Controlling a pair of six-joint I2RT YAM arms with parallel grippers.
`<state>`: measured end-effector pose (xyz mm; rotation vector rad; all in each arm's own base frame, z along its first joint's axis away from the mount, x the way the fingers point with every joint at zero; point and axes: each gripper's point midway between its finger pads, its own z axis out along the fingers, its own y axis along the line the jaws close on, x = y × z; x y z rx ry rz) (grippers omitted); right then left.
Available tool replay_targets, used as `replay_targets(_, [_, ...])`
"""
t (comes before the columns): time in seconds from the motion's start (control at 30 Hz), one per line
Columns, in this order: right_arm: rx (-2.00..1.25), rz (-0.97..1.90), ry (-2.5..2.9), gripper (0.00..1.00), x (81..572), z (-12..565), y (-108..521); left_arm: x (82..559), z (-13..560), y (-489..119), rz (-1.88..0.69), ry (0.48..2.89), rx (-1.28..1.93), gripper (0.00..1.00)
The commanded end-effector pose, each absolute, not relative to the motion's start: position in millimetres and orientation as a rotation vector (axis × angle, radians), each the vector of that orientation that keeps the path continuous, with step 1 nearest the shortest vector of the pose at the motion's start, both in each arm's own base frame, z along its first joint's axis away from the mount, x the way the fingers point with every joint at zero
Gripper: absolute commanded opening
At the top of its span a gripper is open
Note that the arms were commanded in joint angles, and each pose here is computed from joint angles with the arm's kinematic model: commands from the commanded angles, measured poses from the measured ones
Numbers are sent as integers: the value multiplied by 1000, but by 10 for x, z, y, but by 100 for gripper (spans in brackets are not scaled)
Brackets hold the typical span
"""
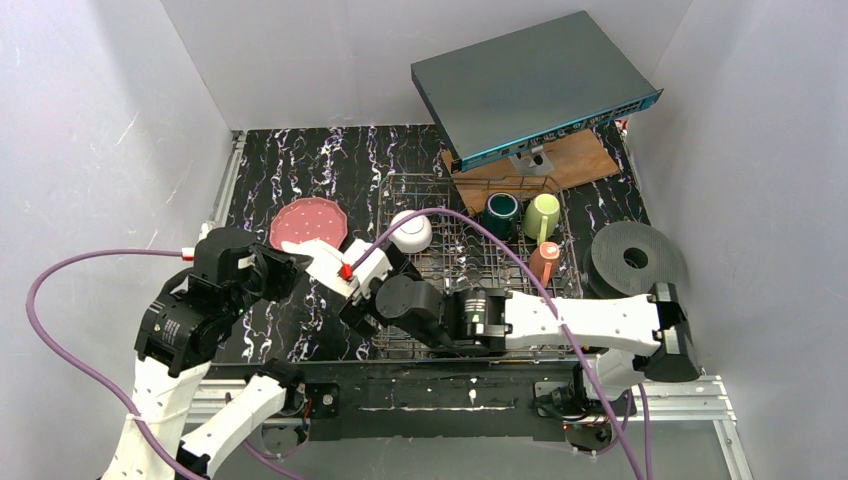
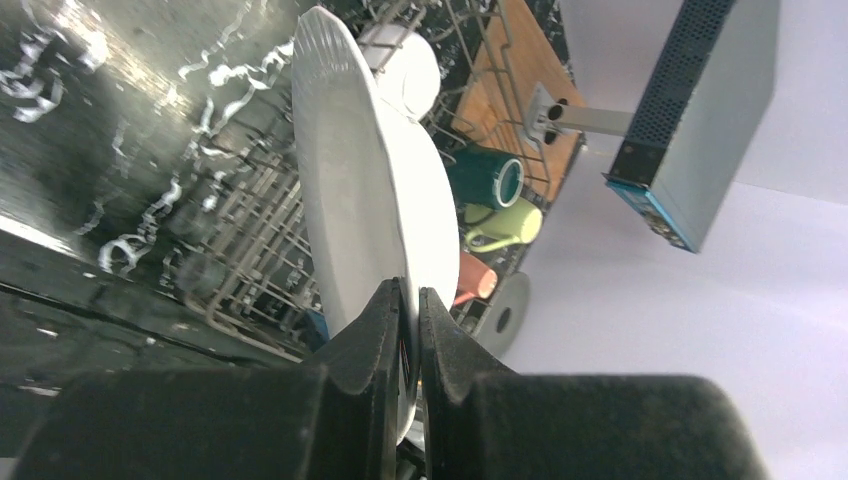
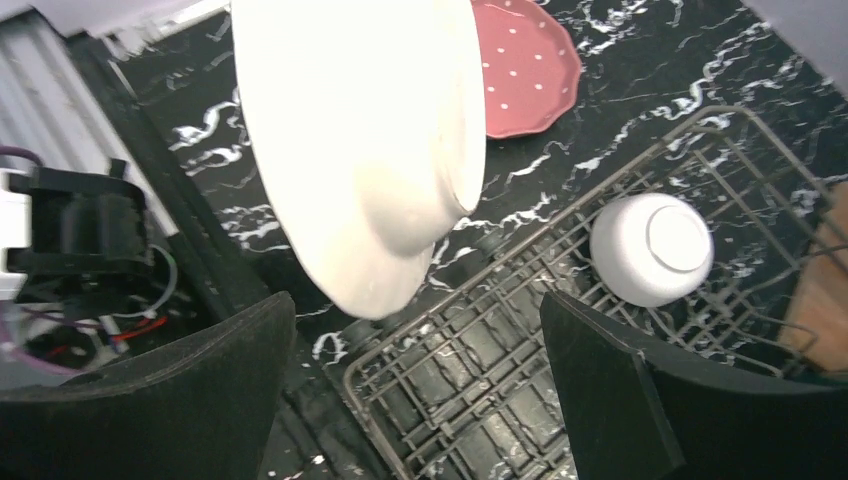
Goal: Load the mixed dishes into the dish rack
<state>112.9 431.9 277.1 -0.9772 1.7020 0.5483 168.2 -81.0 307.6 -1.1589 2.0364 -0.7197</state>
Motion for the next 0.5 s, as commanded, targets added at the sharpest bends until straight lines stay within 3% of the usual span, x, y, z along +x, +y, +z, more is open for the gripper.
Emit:
replay_targets(0.0, [-903,417,1585,100,1225,3081,4385,1748,3260,-1011,-943,1955,-1232,0])
replay_targets(0.2, [-836,303,1477,100,1354,3180,4385,1662,3263,-1004,-1000,1926,-1284,0])
replay_targets(0.47, [-872,133,1395,86,1483,3059,4543,1626,3189,-1380,-1259,1998,-1332,0])
